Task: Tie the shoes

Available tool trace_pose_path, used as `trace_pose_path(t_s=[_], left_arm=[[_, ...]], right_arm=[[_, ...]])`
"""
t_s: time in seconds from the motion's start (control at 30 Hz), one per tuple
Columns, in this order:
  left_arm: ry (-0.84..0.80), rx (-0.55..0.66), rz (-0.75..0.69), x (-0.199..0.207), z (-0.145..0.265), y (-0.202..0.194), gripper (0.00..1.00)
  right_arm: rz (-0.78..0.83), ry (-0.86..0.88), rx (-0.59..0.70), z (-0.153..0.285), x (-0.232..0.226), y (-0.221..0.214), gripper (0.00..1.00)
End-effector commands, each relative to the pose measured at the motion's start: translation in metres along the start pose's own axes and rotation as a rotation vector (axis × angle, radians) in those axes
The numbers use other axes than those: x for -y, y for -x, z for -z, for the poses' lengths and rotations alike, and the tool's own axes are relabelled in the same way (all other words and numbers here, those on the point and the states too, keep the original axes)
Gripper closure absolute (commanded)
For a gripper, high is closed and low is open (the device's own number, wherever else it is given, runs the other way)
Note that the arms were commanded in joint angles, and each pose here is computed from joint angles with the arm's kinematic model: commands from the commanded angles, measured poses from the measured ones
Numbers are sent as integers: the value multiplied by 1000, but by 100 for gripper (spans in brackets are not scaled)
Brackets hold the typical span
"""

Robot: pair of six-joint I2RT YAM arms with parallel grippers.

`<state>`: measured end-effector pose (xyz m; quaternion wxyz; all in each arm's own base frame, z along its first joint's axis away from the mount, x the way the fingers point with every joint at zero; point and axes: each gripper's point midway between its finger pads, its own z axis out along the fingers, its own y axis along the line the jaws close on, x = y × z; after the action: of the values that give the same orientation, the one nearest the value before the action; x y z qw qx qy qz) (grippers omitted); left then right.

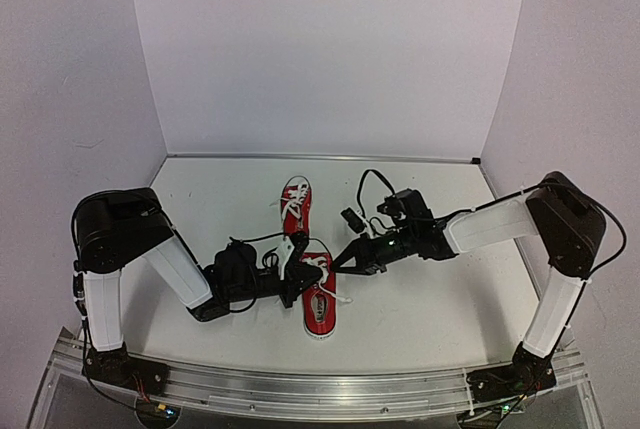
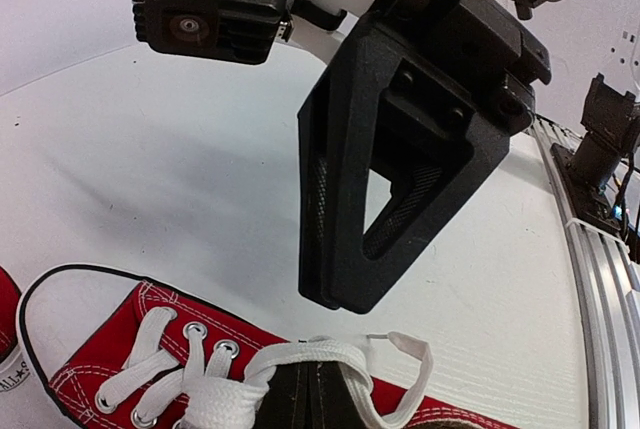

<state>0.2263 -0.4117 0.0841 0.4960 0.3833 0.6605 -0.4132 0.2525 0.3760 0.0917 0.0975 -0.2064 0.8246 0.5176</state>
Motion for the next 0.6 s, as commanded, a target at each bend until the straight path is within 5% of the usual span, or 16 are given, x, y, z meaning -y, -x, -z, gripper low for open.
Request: trace_pose_path(t_s=[0.0, 0.57], left_arm=[[-10, 47, -19, 1, 1, 12, 100], [-23, 61, -5, 1, -3, 10, 100]], right_arm=[[-2, 0, 5, -3, 5, 1, 86], [-4, 11, -19, -13, 7, -3, 90]])
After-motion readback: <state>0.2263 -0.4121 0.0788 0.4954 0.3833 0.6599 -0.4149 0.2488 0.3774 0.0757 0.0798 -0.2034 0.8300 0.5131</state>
